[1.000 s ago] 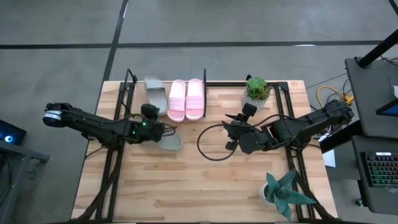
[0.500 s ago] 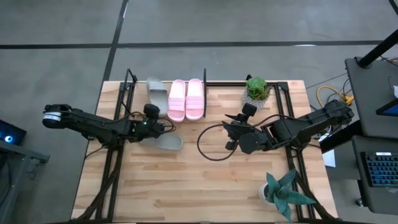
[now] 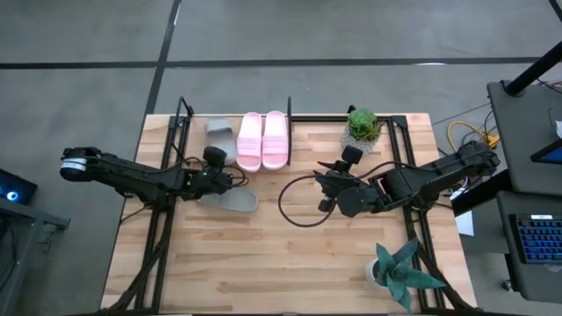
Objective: Pick and place slides into the shelf
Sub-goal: Put the right gray slipper on the shelf
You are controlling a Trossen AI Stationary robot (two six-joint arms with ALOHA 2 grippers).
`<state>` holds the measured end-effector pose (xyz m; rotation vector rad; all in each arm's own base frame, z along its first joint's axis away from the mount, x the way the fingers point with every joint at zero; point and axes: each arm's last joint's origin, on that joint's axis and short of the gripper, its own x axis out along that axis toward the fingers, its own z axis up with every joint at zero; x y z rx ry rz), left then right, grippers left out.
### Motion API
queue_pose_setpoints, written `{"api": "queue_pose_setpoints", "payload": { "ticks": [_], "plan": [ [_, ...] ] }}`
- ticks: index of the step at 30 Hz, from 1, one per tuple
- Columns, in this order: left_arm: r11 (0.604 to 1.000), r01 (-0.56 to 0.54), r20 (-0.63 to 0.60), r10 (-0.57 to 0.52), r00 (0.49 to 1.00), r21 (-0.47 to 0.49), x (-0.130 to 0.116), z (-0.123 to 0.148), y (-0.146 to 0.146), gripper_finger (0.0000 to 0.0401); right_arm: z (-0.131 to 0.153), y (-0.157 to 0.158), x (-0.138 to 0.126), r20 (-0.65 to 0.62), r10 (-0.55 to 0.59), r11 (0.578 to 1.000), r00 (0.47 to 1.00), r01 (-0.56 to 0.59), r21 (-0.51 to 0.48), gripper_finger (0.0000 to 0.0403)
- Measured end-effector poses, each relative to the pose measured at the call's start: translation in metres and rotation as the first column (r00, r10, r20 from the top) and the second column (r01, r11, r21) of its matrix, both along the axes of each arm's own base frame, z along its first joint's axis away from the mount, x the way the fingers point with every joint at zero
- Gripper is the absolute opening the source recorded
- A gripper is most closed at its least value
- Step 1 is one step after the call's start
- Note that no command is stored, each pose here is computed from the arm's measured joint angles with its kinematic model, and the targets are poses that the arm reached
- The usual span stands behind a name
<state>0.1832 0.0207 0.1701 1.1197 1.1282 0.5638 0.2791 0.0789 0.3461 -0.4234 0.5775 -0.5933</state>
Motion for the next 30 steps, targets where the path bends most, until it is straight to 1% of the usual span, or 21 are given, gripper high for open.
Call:
{"api": "queue_pose_setpoints", "payload": {
  "ticks": [4, 7, 11, 16, 21, 27, 30],
  "plan": [
    [1.0, 0.018, 0.002, -0.018, 1.0, -0.022, 0.001, 0.0, 0.0, 0.0181, 0.0, 0.0, 0.0, 0.0, 0.0, 1.0, 1.0, 0.0, 0.0, 0.0114],
    [0.993, 0.067, 0.037, -0.064, 0.997, -0.099, 0.004, 0.002, -0.002, 0.0197, 0.0, 0.0, 0.0, 0.001, 0.0, 1.0, 1.0, 0.0, 0.0, 0.0112],
    [0.97, 0.104, 0.141, -0.074, 0.987, -0.218, 0.01, 0.007, -0.004, 0.021, 0.0, 0.0, 0.0, 0.0, 0.0, 1.0, 1.0, 0.0, 0.0, 0.0108],
    [0.949, 0.143, 0.193, -0.09, 0.977, -0.282, 0.014, 0.014, -0.006, 0.0212, 0.0, 0.0, 0.0, 0.001, 0.0, 1.0, 1.0, 0.0, 0.0, 0.0107],
    [0.944, 0.14, 0.254, -0.063, 0.965, -0.3, 0.02, 0.025, -0.006, 0.0213, 0.0, 0.0, 0.0, 0.0, 0.0, 1.0, 1.0, 0.0, 0.001, 0.0105],
    [0.945, 0.148, 0.302, -0.056, 0.952, -0.292, 0.026, 0.039, -0.006, 0.0213, 0.0, 0.0, 0.0, 0.0, 0.0, 1.0, 1.0, 0.0, 0.001, 0.0105],
    [0.962, 0.082, 0.367, 0.021, 0.93, -0.262, 0.029, 0.052, -0.004, 0.0212, 0.0, 0.0, 0.0, 0.001, 0.0, 1.0, 1.0, 0.0, 0.002, 0.0104]
  ]
}}
